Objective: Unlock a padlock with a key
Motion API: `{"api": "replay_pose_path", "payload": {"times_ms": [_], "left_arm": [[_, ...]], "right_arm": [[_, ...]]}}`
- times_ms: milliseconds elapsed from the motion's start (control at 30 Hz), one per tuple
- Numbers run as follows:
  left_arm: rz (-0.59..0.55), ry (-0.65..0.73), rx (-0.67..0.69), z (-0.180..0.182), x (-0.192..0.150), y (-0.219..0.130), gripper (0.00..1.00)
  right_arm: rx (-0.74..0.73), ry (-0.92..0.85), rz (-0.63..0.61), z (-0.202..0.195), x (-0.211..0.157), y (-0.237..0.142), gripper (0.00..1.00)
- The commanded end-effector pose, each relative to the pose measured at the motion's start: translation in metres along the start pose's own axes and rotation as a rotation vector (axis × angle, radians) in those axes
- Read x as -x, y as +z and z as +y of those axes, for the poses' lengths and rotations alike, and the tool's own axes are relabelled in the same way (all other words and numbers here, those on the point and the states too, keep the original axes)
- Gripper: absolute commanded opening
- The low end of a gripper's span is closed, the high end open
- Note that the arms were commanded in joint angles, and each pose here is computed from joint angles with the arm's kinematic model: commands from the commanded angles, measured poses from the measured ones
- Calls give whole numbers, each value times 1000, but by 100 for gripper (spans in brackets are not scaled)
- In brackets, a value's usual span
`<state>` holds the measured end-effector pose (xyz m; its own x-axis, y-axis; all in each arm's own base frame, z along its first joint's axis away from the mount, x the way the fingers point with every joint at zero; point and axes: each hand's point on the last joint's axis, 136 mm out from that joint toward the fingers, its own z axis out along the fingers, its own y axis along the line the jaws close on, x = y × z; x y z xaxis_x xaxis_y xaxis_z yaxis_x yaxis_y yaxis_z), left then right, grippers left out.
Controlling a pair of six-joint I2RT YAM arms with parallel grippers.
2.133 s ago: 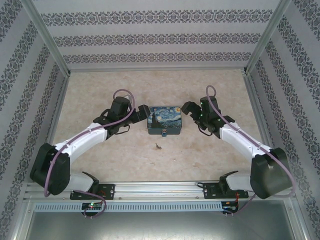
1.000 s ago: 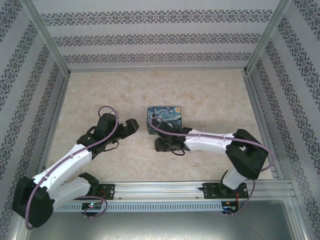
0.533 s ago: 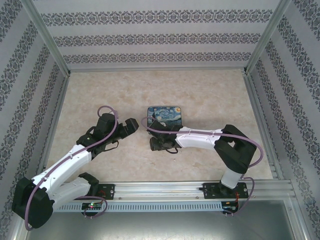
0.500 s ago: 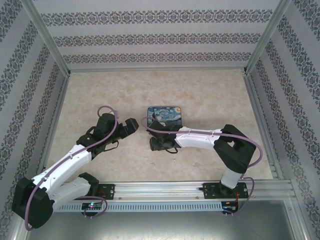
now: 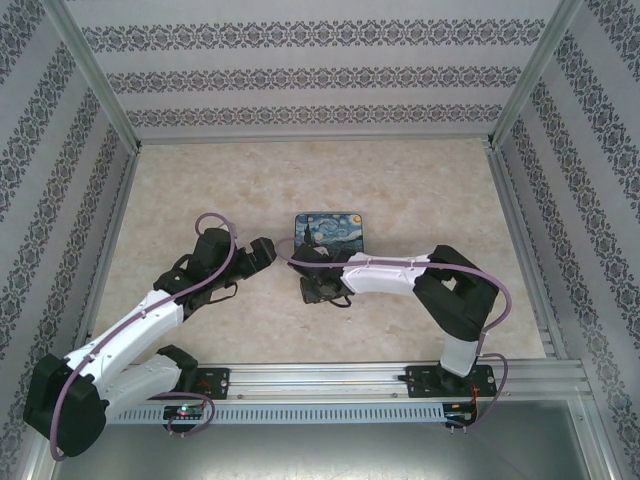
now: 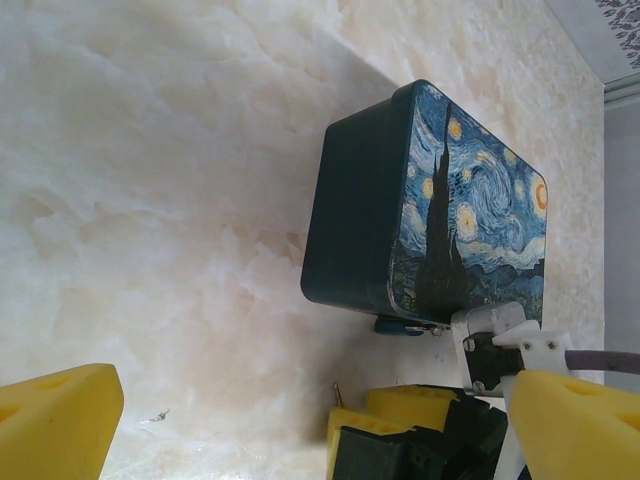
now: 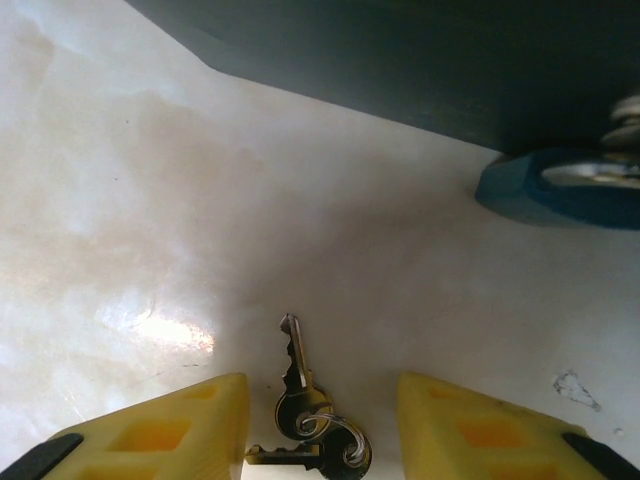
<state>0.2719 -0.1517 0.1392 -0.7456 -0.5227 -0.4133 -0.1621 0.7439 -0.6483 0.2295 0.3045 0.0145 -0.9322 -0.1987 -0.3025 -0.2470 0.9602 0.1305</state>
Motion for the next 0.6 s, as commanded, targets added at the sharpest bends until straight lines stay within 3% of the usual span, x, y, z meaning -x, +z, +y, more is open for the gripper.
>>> {"api": "replay_pose_path", "payload": {"times_ms": [0, 267, 567], "left_arm": [[-15, -17, -31, -4, 3, 2, 99], [-12, -16, -31, -4, 3, 5, 99], [-15, -24, -43, -7, 4, 6, 99]], "right_arm": [[-48, -36, 18, -4, -5, 7, 42], [-75, -48, 30, -8, -10, 13, 35], [-134, -115, 43, -2, -23, 18, 34]]}}
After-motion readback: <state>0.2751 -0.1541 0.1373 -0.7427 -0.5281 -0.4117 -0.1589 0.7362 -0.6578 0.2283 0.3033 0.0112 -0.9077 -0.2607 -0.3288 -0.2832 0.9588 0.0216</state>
